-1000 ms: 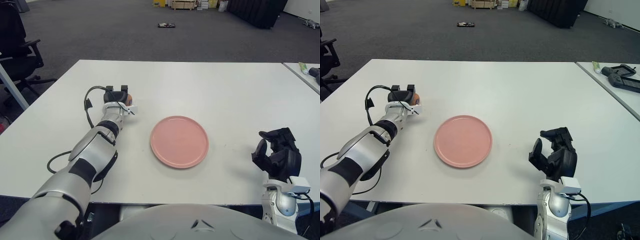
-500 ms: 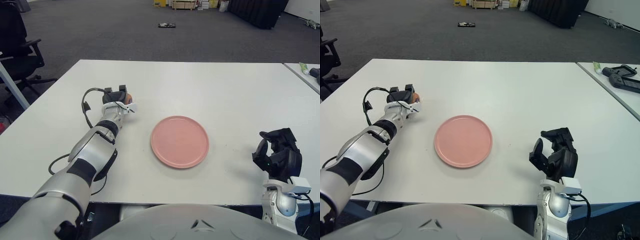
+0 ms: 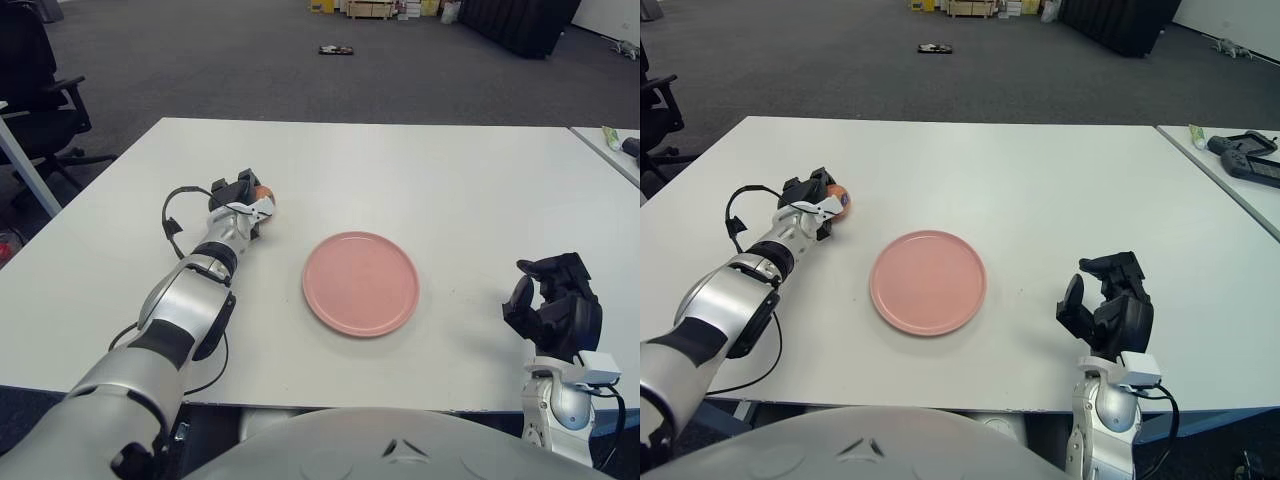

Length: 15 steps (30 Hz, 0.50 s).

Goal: Put the apple into the plate.

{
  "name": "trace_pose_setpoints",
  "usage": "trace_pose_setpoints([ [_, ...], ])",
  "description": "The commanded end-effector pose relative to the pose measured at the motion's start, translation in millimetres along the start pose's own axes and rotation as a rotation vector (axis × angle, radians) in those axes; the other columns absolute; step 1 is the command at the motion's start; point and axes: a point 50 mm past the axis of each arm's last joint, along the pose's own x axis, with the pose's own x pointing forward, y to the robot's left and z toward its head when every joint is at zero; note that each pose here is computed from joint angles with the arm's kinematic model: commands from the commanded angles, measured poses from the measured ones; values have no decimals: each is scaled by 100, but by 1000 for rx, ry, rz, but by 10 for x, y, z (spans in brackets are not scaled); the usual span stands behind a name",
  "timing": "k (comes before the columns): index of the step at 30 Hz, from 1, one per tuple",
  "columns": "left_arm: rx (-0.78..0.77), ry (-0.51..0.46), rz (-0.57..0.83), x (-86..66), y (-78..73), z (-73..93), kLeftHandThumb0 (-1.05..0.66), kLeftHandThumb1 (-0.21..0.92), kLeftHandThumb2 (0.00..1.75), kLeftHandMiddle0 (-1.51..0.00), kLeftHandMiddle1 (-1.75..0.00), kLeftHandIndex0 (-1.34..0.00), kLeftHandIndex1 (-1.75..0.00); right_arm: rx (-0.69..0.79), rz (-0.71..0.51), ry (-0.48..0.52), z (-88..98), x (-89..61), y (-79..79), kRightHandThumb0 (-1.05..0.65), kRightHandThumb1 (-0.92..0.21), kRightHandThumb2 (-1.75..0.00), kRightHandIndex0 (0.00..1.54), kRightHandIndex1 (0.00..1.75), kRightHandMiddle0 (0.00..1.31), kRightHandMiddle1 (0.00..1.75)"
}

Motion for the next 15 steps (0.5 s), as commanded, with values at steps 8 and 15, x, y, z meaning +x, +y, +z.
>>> trace_pose_setpoints([
  [8,-316,14,63,84,197,247,0,-10,163,-100,-129,-81,-175,42,-3,-7,28,32,75,-42,-52,-107,65,146,45,175],
  [15,-440,-49,123,112,338,370,0,-6,161,-98,-133,-77,-175,26,6,-19,30,39,85,-41,-53,-106,63,144,44,175],
])
